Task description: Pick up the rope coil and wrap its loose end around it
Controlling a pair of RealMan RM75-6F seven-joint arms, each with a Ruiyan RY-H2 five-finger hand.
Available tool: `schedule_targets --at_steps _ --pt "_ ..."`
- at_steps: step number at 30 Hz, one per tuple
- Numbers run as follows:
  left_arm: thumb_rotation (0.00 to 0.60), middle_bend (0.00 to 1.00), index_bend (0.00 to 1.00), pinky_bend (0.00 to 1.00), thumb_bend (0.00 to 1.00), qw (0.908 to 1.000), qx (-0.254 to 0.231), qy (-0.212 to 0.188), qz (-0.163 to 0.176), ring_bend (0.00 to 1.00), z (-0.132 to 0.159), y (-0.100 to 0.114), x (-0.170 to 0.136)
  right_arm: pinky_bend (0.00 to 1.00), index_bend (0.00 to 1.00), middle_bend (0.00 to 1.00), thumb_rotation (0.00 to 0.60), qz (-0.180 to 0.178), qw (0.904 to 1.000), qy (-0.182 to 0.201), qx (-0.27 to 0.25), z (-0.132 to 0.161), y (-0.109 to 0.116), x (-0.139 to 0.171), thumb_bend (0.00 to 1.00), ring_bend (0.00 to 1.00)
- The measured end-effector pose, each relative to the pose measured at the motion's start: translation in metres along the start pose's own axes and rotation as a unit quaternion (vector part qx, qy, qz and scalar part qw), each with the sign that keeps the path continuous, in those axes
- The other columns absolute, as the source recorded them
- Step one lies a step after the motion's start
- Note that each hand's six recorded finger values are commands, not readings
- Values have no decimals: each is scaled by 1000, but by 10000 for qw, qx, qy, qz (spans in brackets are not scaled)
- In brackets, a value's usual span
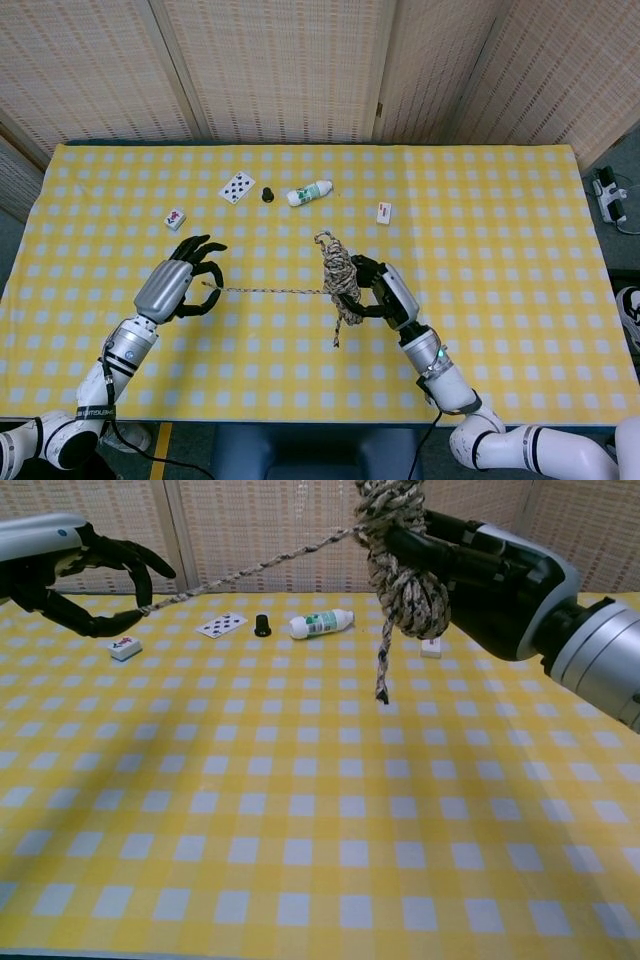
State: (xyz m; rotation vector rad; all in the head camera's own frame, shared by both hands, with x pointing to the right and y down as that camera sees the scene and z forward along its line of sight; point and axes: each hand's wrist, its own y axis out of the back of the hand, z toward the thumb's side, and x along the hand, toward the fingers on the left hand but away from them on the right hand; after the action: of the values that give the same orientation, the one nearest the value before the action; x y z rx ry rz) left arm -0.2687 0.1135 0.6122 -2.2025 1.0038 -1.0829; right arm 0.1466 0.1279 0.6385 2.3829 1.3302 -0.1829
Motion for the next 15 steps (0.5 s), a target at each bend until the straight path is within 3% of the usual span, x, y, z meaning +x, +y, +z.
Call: schedule_targets --at_steps 7,15 --pt "600 203 608 0 541 9989 379 -189 -199 49 10 -2 8 674 783 623 600 279 9954 -110 912 -3 -11 1 716 667" --pt "600 203 592 0 541 9927 1041 -409 -445 46 27 -1 24 674 783 623 600 996 9731 -476 2023 -12 -40 4 717 667"
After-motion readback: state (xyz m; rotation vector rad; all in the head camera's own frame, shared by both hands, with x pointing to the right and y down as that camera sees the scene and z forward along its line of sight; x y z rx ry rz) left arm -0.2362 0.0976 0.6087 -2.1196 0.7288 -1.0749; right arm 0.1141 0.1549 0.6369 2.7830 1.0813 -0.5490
